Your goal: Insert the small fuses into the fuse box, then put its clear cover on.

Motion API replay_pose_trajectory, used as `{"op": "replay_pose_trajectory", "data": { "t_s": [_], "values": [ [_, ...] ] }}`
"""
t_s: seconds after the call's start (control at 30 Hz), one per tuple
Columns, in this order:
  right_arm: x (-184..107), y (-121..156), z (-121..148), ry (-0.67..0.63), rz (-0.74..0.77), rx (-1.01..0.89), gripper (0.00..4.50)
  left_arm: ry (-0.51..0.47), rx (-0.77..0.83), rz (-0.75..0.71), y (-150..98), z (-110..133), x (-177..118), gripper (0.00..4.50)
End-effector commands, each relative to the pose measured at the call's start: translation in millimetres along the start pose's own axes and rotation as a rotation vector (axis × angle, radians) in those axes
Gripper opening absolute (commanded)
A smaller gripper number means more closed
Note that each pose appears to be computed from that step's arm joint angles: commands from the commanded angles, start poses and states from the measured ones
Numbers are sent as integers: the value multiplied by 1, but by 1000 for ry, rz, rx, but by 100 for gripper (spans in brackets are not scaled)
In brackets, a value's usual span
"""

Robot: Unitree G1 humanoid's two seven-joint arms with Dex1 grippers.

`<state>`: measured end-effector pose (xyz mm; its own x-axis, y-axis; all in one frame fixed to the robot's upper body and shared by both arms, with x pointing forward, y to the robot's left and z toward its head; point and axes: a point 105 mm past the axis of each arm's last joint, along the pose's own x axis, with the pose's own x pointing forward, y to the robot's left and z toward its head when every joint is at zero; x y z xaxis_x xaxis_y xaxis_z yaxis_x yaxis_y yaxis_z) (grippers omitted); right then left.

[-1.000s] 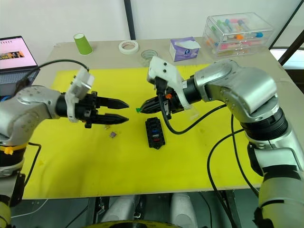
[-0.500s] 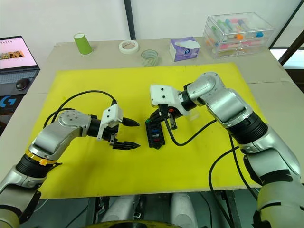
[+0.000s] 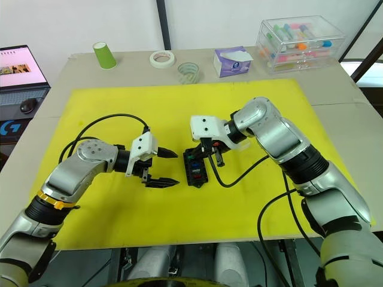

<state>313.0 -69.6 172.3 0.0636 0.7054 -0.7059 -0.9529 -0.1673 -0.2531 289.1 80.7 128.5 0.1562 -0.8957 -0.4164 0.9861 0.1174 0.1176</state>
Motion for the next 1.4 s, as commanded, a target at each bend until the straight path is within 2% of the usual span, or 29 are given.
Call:
{"op": "replay_pose_trajectory", "data": {
  "t_s": [0.03, 0.57, 1.07, 1.4],
  "values": [
    [-6, -2, 7, -12, -19, -34, 0, -15, 31, 6, 0, 4, -2, 447],
    [-1, -5, -1, 3, -28, -15, 0, -19, 37, -4, -2, 4, 0, 447],
    [16, 0, -25, 80, 16, 22, 0, -16, 42, -10, -4, 3, 3, 447],
    [14, 0, -19, 71, 23, 3, 0, -14, 44, -6, -4, 3, 3, 447]
  ]
}}
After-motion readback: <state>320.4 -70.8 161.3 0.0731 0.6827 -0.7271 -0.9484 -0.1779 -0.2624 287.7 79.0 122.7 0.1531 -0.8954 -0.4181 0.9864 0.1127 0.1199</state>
